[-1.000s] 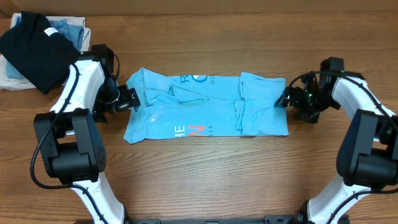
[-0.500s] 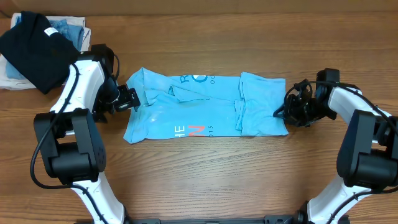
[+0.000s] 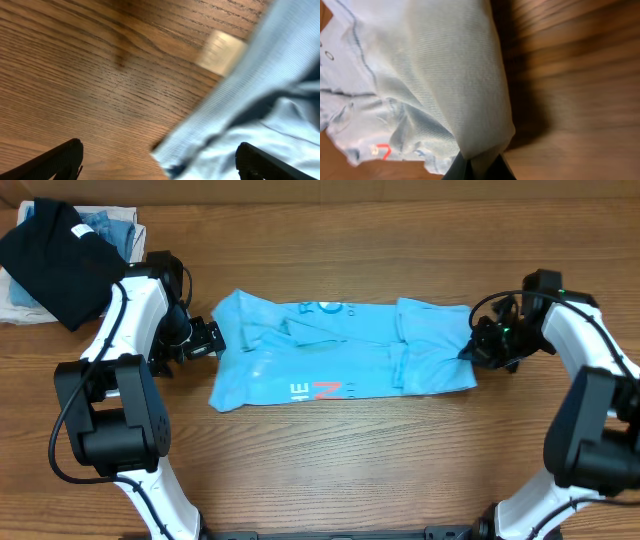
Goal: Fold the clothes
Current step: 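Fold the right section leftward again over the middle with the right gripper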
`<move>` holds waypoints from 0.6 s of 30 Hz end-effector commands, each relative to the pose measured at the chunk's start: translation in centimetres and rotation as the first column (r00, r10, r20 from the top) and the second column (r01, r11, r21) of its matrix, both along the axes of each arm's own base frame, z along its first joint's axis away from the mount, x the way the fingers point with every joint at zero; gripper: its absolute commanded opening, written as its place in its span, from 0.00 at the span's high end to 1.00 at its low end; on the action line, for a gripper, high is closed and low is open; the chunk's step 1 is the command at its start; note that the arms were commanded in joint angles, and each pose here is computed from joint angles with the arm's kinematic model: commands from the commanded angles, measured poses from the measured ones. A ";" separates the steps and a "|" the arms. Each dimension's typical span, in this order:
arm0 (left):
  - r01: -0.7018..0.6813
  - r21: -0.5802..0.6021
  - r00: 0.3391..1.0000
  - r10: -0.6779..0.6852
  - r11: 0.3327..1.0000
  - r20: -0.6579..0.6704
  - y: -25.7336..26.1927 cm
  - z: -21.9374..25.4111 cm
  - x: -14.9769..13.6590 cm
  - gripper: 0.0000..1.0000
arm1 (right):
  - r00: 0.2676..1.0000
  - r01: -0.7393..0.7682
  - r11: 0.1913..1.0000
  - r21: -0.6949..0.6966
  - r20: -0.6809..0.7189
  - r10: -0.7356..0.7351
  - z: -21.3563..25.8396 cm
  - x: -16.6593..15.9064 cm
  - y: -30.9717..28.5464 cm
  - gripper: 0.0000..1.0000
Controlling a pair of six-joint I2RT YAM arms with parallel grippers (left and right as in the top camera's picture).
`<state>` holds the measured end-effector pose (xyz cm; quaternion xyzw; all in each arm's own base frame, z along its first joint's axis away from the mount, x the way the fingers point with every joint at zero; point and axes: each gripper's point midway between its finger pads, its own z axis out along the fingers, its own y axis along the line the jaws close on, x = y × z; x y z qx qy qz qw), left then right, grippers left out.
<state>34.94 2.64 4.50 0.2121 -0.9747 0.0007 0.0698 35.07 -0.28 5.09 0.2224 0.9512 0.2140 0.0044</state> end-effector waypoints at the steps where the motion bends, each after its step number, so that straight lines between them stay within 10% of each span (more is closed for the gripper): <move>1: -0.014 -0.004 1.000 0.015 1.000 0.012 -0.4 0.4 0.1 0.00 | 0.996 0.032 0.986 -0.163 0.085 -0.018 3.6 0.8 -1.9 0.96; 18: -0.015 -0.004 1.000 0.015 1.000 0.014 -0.4 0.4 0.1 0.00 | 0.983 -0.076 0.899 -0.432 0.119 0.140 4.7 0.8 7.3 0.96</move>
